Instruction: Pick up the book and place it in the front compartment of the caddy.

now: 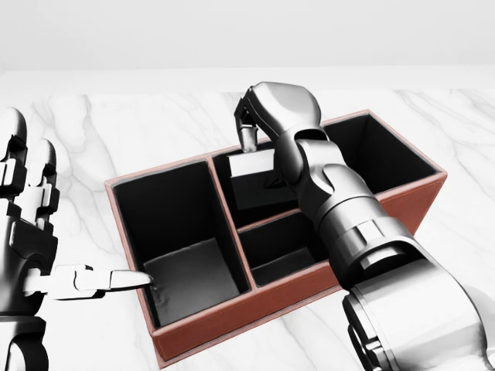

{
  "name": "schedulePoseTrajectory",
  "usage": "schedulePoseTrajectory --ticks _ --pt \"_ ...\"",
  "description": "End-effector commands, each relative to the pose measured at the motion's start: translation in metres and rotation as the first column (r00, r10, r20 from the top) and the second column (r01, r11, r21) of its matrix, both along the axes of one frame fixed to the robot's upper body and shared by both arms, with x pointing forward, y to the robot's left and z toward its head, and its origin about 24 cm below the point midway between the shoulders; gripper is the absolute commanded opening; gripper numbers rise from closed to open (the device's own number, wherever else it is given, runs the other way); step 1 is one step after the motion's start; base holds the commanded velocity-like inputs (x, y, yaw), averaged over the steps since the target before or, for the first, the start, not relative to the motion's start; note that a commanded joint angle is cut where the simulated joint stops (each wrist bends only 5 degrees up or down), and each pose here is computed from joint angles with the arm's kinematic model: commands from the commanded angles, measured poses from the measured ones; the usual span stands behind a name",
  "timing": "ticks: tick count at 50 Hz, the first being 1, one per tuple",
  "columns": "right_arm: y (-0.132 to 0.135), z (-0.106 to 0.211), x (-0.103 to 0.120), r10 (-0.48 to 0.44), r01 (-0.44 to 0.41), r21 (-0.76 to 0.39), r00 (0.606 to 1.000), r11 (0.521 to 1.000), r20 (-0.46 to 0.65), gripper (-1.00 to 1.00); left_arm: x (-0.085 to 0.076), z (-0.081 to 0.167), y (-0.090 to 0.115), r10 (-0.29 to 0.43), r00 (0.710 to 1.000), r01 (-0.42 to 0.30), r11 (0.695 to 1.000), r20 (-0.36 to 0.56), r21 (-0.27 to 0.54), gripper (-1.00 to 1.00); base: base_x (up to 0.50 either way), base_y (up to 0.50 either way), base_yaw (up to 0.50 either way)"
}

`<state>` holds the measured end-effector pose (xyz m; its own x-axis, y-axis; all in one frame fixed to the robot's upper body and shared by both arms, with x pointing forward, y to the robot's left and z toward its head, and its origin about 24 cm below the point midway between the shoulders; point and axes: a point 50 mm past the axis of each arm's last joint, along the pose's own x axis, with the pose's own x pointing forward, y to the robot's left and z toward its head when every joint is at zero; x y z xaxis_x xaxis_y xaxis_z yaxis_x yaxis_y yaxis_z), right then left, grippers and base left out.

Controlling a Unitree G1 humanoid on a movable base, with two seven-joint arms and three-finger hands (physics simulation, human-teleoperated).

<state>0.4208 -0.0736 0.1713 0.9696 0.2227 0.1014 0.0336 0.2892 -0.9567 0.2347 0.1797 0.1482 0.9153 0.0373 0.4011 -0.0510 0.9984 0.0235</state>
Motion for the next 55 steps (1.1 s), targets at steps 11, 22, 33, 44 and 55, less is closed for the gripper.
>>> schedulePoseTrajectory --ticks 11,22,33,44,55 --pt "0.002 0.007 0.000 -0.014 0.012 0.023 0.997 1.000 0.078 -1.00 0.001 -0.002 -0.001 -0.001 1.000 0.001 1.000 -0.008 0.000 1.00 0.00 0.00 0.00" --pt "0.006 0.005 -0.002 -0.005 0.003 0.025 0.996 1.000 0.084 -1.00 -0.002 0.005 -0.001 -0.002 1.000 0.002 1.000 0.025 0.003 1.00 0.00 0.00 0.00" --pt "0.010 0.001 -0.003 0.001 -0.003 0.022 0.997 1.000 0.081 -1.00 -0.002 0.004 -0.001 -0.003 1.000 0.003 1.000 0.017 0.001 1.00 0.00 0.00 0.00" --pt "0.006 -0.002 -0.003 -0.009 0.007 0.021 0.997 1.000 0.079 -1.00 -0.001 0.001 -0.002 -0.005 1.000 0.005 1.000 0.007 0.002 1.00 0.00 0.00 0.00" --pt "0.006 -0.008 -0.004 -0.010 0.009 0.017 0.997 1.000 0.072 -1.00 -0.002 0.000 -0.003 -0.009 1.000 0.009 1.000 0.000 0.003 1.00 0.00 0.00 0.00"
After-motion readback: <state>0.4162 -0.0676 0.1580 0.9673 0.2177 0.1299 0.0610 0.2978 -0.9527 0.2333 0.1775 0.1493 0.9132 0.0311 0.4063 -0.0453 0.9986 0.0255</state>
